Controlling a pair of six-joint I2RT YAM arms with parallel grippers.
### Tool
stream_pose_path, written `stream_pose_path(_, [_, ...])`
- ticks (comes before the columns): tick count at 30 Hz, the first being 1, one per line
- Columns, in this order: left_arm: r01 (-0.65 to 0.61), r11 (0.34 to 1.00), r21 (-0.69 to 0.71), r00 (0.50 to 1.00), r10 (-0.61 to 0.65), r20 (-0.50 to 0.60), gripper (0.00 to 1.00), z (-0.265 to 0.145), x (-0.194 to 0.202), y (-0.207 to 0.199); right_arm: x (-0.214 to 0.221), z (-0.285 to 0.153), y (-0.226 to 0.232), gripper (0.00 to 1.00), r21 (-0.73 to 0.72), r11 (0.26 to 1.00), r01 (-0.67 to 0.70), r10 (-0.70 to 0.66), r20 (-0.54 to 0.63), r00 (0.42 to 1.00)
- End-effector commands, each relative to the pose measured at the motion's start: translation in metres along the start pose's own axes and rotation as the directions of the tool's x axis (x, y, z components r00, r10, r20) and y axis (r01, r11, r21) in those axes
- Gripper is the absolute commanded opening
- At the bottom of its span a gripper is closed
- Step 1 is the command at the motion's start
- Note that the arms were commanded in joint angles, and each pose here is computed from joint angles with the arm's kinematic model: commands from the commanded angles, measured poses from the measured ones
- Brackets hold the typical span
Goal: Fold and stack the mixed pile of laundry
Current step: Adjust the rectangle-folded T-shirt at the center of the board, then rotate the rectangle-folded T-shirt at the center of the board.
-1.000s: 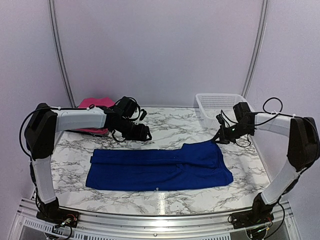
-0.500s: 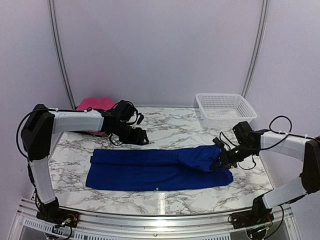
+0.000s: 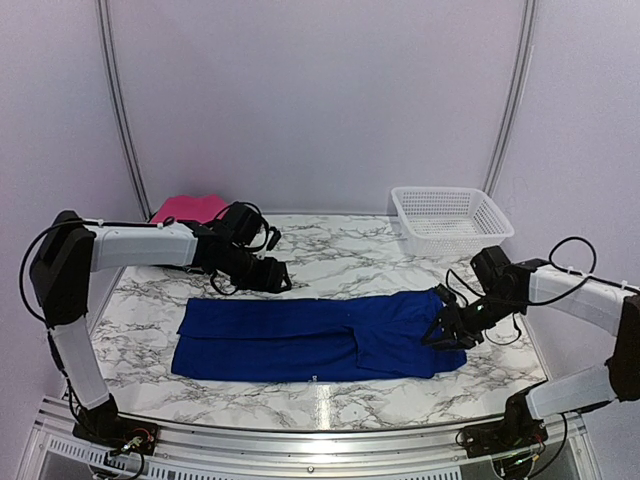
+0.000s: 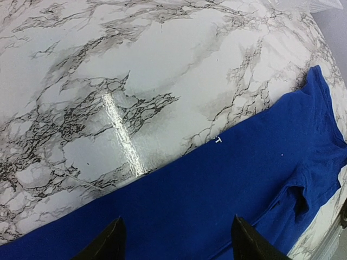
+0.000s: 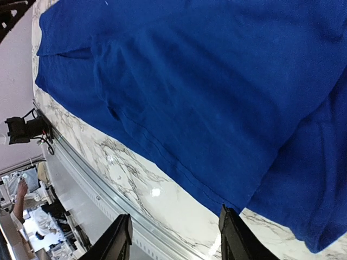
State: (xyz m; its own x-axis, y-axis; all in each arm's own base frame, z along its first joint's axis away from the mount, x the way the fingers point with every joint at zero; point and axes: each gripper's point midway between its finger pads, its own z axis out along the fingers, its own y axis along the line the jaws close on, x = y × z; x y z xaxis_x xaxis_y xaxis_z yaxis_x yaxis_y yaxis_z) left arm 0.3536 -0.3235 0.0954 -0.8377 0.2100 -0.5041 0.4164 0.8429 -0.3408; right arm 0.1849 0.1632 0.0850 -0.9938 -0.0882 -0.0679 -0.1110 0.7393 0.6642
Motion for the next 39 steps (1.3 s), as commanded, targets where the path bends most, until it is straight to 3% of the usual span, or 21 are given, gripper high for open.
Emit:
stream_pose_path(1, [-0.019, 1.0, -0.006, 0.998, 0.019, 0.062, 0.71, -0.023, -0.008, -0.004, -0.049, -0.035, 0.029, 0.51, 0.05, 0.993, 0.11, -0.117, 0.183, 0.976])
stream_pose_path(9, [-0.005, 0.999, -0.05, 0.998, 0.008, 0.067, 0.99, -0.05, 0.02, 0.011, -0.07, -0.007, 0.047, 0.45, -0.012, 0.992, 0.123, -0.119, 0.169, 0.978])
stream_pose_path(18, [0.174, 0.978, -0.119, 0.984, -0.169, 0.049, 0.99, -0.057, 0.059, 0.048, -0.055, 0.054, 0.024, 0.4, 0.066, 0.989, 0.133, -0.135, 0.018, 0.991])
stream_pose_path(26, [0.363, 0.913, -0.185, 0.93, -0.366, 0.016, 0.99, -0.056, 0.081, 0.096, -0.089, 0.096, -0.024, 0.38, 0.229, 0.965, 0.125, -0.121, -0.032, 0.992])
stream_pose_path(30, [0.331, 0.918, -0.219, 0.943, -0.332, 0.032, 0.99, -0.067, 0.079, 0.105, -0.126, 0.109, -0.033, 0.36, 0.3, 0.938, 0.171, -0.168, -0.038, 0.985])
stream_pose_path(33, [0.284, 0.917, -0.281, 0.956, -0.293, 0.01, 0.99, -0.072, 0.08, 0.113, -0.168, 0.111, -0.015, 0.36, 0.303, 0.926, 0.224, -0.233, -0.006, 0.973])
stream_pose_path(36, [0.201, 0.923, -0.329, 0.977, -0.213, 0.0, 0.99, -0.078, 0.074, 0.118, -0.21, 0.094, 0.013, 0.39, 0.324, 0.906, 0.273, -0.302, 0.043, 0.952])
stream_pose_path(39, [0.1, 0.929, -0.357, 0.992, -0.12, -0.035, 0.94, -0.078, 0.066, 0.118, -0.215, 0.063, 0.035, 0.42, 0.349, 0.895, 0.277, -0.323, 0.081, 0.943])
